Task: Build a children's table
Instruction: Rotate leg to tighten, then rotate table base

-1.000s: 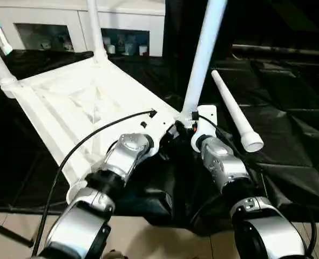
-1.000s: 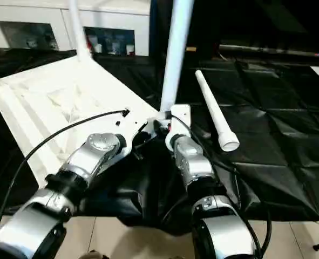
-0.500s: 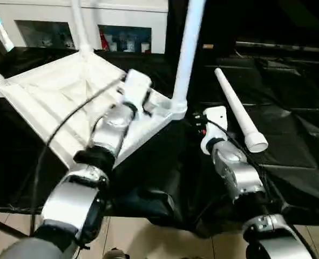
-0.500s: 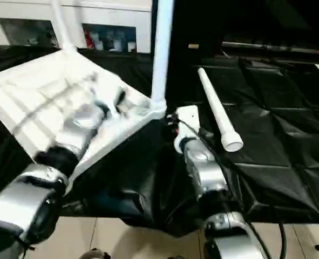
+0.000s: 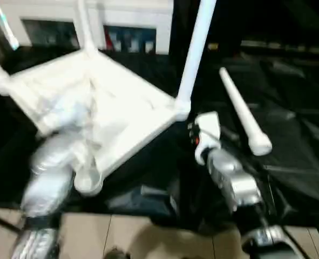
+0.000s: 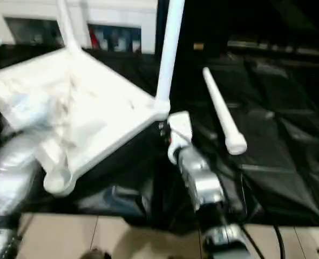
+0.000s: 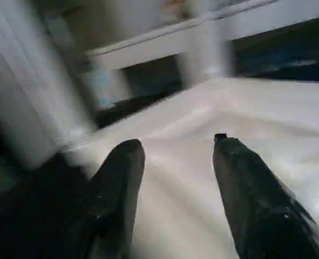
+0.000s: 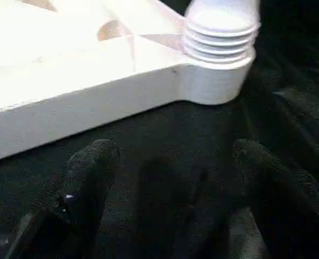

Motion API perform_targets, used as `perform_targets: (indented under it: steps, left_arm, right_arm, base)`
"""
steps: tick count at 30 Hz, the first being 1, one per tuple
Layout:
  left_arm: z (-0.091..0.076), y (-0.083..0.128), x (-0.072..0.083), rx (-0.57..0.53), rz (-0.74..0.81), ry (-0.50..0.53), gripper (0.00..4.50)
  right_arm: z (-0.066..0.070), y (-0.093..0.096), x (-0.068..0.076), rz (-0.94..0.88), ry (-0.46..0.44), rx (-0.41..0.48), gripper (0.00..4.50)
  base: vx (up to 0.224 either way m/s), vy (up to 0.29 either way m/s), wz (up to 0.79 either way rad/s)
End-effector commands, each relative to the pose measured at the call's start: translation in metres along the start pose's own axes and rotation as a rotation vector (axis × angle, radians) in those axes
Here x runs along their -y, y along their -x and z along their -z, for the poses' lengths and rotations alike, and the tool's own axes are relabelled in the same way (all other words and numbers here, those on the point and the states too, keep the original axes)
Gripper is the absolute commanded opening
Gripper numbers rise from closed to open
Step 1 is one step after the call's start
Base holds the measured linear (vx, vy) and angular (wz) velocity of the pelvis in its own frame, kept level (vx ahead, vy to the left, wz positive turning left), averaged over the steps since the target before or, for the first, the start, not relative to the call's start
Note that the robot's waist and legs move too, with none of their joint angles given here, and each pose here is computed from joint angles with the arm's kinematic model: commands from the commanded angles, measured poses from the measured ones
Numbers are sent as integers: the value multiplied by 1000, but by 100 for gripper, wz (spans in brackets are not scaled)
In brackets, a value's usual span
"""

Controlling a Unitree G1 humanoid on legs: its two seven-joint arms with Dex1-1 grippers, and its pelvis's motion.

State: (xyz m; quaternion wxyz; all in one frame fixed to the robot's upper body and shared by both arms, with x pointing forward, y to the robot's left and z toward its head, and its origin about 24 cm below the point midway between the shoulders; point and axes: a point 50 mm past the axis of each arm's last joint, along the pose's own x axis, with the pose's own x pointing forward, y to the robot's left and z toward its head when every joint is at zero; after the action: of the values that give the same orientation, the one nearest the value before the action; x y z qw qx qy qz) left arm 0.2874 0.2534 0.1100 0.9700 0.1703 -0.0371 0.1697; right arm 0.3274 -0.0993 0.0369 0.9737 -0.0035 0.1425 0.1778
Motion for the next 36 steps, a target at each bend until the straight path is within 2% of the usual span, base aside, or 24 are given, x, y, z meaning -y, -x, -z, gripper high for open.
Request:
perform_targets:
  steps: [1,2,4,6,13,14,16,18,22,25,27,31,34,36]
  left_arm:
    - [5,18,-13,-53,-101,-26,267]
    - [7,20,-15,-69,-106,-32,277]
    - [31,37,-14,-228,-86,-23,297]
    - [38,40,-12,-266,-73,-19,304]
    - [38,40,-12,-266,-73,-19,304]
    - [42,43,-9,-298,-52,-20,323]
    - [50,56,24,-443,165,95,340]
    - [52,69,50,-533,364,177,340]
    - [46,74,67,-537,478,193,380]
    - [37,73,79,-513,559,218,380]
    - [28,69,93,-466,649,212,413]
    - [21,65,103,-430,732,180,441]
    - [11,60,119,-376,826,177,441]
    - [9,59,123,-364,843,181,441]
  right_arm:
    - [-2,0,0,11,5,-8,378]
    - [-2,0,0,14,5,-9,378]
    - [-3,2,5,57,13,-37,378]
    - [-4,3,8,67,15,-43,378]
    - [-4,3,8,67,15,-43,378]
    - [-4,5,10,75,13,-42,378]
    - [-5,16,27,130,19,-49,378]
    - [-7,21,34,160,42,-58,378]
    - [-15,20,38,173,58,-77,378]
    - [-21,20,43,177,52,-83,378]
    - [-28,18,52,193,54,-93,378]
    - [-36,19,61,217,56,-100,378]
    - [-48,19,80,259,73,-112,378]
    - [-54,19,88,281,83,-112,378]
  base:
    - [0,0,0]
    - [0,0,0]
    - [0,0,0]
    - [0,0,0]
    - [0,0,0]
    - [0,0,0]
    - [0,0,0]
    - [0,0,0]
    - [0,0,0]
    - [0,0,0]
    - [0,0,0]
    - [0,0,0]
    - [0,0,0]
    - [0,0,0]
